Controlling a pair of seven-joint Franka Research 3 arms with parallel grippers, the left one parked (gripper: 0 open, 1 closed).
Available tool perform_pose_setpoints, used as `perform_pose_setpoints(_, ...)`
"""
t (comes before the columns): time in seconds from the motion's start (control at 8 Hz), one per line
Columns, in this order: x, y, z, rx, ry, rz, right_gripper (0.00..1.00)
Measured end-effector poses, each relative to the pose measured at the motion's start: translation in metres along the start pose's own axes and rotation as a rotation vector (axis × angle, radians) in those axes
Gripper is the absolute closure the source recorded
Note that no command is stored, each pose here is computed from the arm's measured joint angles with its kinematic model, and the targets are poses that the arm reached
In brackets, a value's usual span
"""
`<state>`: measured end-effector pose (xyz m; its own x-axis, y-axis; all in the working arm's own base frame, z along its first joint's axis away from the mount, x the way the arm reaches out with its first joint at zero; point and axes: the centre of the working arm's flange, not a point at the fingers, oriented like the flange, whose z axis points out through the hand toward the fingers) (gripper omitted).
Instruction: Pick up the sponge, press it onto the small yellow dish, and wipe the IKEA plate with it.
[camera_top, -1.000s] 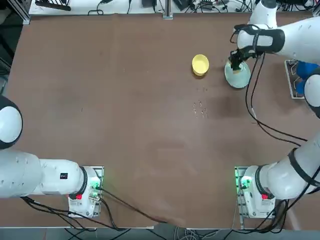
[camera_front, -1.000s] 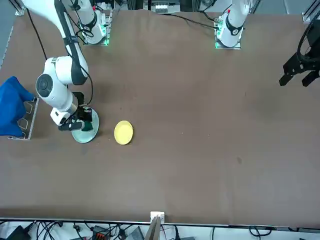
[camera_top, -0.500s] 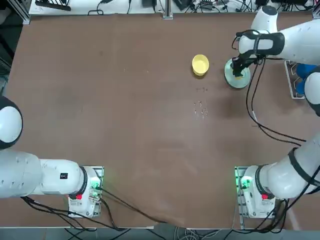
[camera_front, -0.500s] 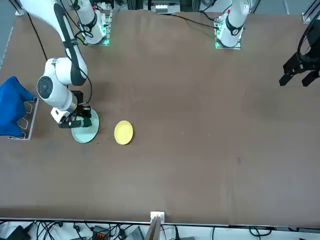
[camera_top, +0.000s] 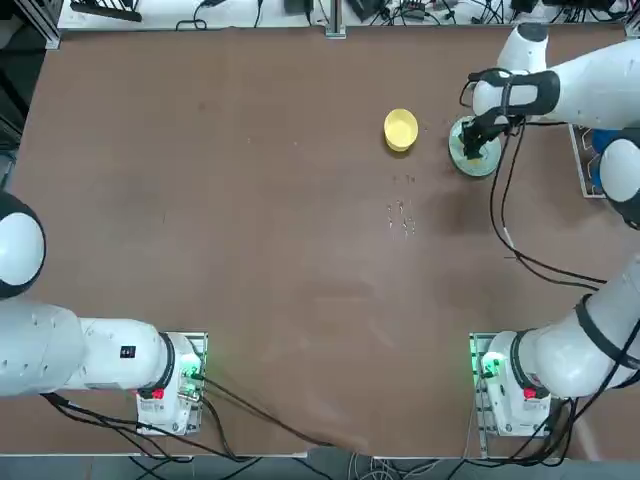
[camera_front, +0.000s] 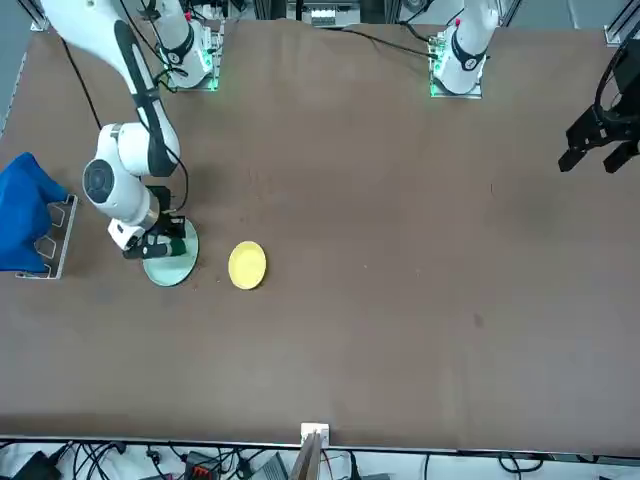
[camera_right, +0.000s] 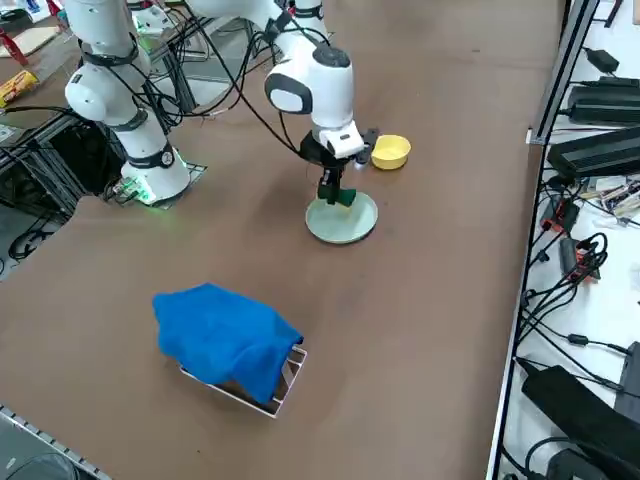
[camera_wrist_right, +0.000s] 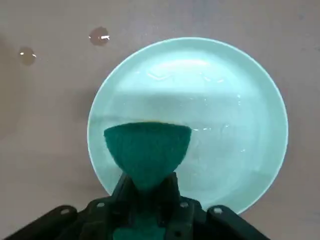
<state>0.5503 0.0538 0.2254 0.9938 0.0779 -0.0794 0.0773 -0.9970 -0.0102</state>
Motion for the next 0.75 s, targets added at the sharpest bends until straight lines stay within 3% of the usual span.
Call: perform_pose_setpoints(0.75, -0.002, 0.001, 0.014, -0.005, -0.007, 0.002, 0.78)
